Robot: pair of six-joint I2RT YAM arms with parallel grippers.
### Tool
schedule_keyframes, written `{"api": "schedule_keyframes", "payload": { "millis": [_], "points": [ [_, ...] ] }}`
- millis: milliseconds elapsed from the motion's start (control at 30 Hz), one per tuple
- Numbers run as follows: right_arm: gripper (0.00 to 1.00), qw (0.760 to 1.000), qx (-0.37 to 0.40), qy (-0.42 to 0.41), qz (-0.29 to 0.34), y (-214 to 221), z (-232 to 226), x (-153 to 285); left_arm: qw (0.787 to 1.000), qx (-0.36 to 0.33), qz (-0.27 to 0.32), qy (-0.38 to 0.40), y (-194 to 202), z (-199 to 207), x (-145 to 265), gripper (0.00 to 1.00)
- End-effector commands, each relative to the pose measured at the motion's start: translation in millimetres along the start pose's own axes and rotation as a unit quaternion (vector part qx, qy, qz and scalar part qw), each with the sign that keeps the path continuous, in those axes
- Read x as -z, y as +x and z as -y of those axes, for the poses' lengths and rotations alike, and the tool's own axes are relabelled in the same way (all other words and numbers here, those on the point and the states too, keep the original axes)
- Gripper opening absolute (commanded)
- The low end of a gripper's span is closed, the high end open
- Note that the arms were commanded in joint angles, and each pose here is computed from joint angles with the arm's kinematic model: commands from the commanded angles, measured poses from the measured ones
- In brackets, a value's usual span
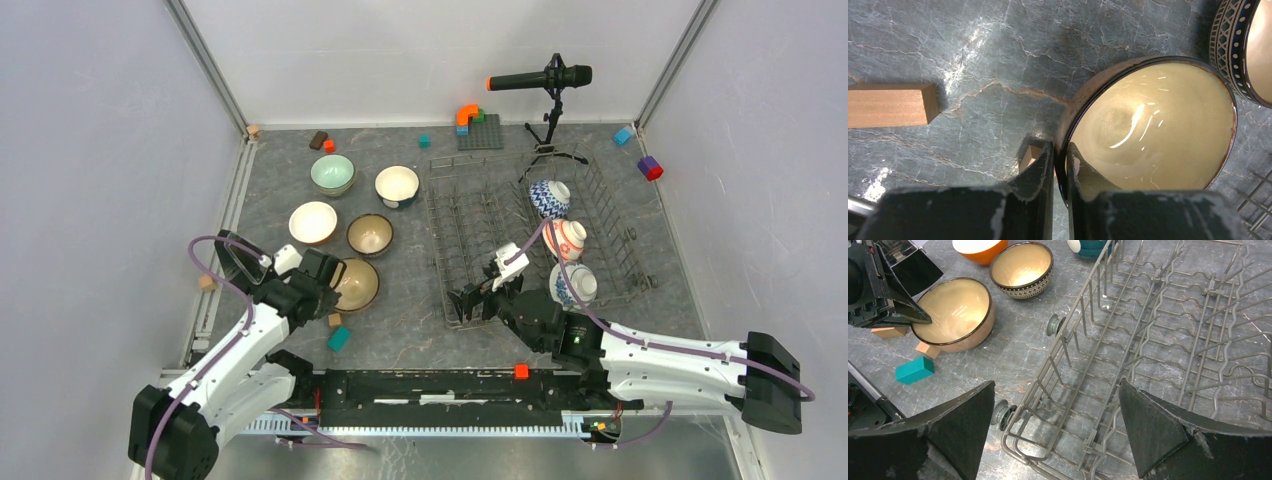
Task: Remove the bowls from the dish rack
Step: Place the bowl at the center of the board.
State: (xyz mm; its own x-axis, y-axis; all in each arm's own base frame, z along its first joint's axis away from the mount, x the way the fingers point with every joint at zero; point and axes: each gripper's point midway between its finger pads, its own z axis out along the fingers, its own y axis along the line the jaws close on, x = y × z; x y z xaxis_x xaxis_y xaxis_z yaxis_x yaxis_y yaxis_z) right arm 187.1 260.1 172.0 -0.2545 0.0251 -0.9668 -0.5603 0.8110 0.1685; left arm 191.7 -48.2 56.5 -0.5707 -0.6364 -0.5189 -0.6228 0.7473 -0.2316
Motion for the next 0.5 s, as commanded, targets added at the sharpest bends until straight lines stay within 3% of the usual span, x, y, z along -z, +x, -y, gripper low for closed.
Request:
{"api": "schedule_keyframes", "payload": {
  "millis": [0,467],
  "points": [
    [0.98,1.000,-0.015,0.006,0.018,-9.8,1.3,-0.2,0.998,0.046,0.015,0.046,-11.7,26.3,2.5,0.20],
    [0.98,0.999,0.009,0.035,0.014,-11.7,12.8,0.9,0.996,0.042,0.011,0.073,-14.2,29.4,18.5,0.68]
  ]
}}
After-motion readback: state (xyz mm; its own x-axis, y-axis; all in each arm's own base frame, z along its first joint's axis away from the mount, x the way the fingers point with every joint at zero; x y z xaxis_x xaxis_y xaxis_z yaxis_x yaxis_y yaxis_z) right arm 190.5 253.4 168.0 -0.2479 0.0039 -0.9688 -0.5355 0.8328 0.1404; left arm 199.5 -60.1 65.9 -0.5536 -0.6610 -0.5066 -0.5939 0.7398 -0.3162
